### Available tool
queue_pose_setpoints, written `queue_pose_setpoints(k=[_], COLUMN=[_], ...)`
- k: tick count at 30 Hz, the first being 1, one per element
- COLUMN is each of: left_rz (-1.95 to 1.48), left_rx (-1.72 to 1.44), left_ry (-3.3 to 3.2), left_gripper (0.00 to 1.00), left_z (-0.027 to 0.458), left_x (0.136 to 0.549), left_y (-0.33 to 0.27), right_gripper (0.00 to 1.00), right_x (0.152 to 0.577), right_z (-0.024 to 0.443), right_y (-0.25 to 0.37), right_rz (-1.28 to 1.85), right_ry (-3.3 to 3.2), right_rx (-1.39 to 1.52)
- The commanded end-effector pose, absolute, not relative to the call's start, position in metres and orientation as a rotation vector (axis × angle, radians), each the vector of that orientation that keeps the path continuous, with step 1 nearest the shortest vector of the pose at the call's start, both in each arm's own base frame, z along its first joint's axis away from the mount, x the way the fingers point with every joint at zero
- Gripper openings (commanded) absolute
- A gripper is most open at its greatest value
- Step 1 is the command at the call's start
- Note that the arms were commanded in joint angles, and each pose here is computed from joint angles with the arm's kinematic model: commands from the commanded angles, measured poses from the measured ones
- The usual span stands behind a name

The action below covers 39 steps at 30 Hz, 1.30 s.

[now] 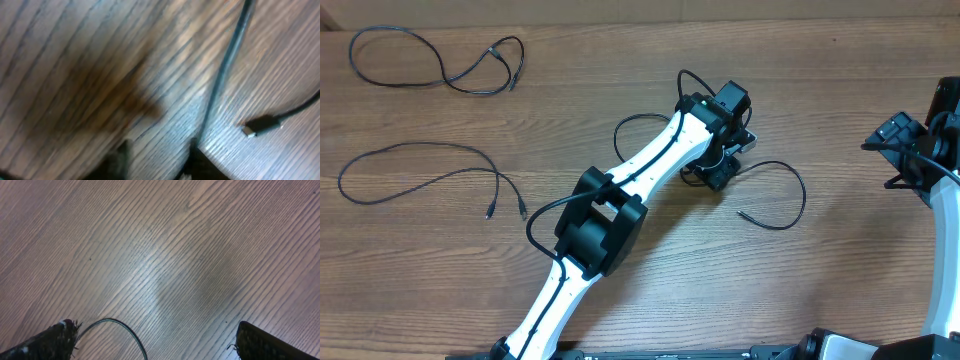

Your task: Untangle cables

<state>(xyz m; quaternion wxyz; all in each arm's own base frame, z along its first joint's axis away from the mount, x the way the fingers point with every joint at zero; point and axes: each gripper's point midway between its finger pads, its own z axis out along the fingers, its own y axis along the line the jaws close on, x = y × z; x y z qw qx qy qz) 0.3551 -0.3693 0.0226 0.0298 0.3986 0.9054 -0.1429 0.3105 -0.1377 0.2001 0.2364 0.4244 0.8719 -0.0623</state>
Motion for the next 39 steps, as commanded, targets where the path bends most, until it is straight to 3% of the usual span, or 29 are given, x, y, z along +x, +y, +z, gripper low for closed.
queue_pose_setpoints(k=[1, 7, 17, 39], left_rz=[-0.462, -0.509, -0.807, -0.960], left_rx=[1.140, 0.908, 0.648, 0.458], left_ry=[2.842, 2.886, 2.786, 2.666], left_gripper=[0.04, 0.04, 0.04, 0.04], left_z=[0.022, 0.054, 0.192, 0.318], left_x=[0.355, 0.366, 0.378, 0.334], left_y=[-0.370, -0.376, -0.374, -0.341], right_gripper=[1.00, 1.00, 1.00, 1.00], right_x=[0.315, 0.315, 0.315, 0.315], right_z=[0.213, 0.213, 0.213, 0.213], right_y=[-0.143, -0.143, -0.143, -0.143], right_rz=[-0.179, -0.179, -0.179, -0.179], right_ry=[2.352, 2.352, 2.352, 2.352], right_rx=[1.157, 1.157, 1.157, 1.157])
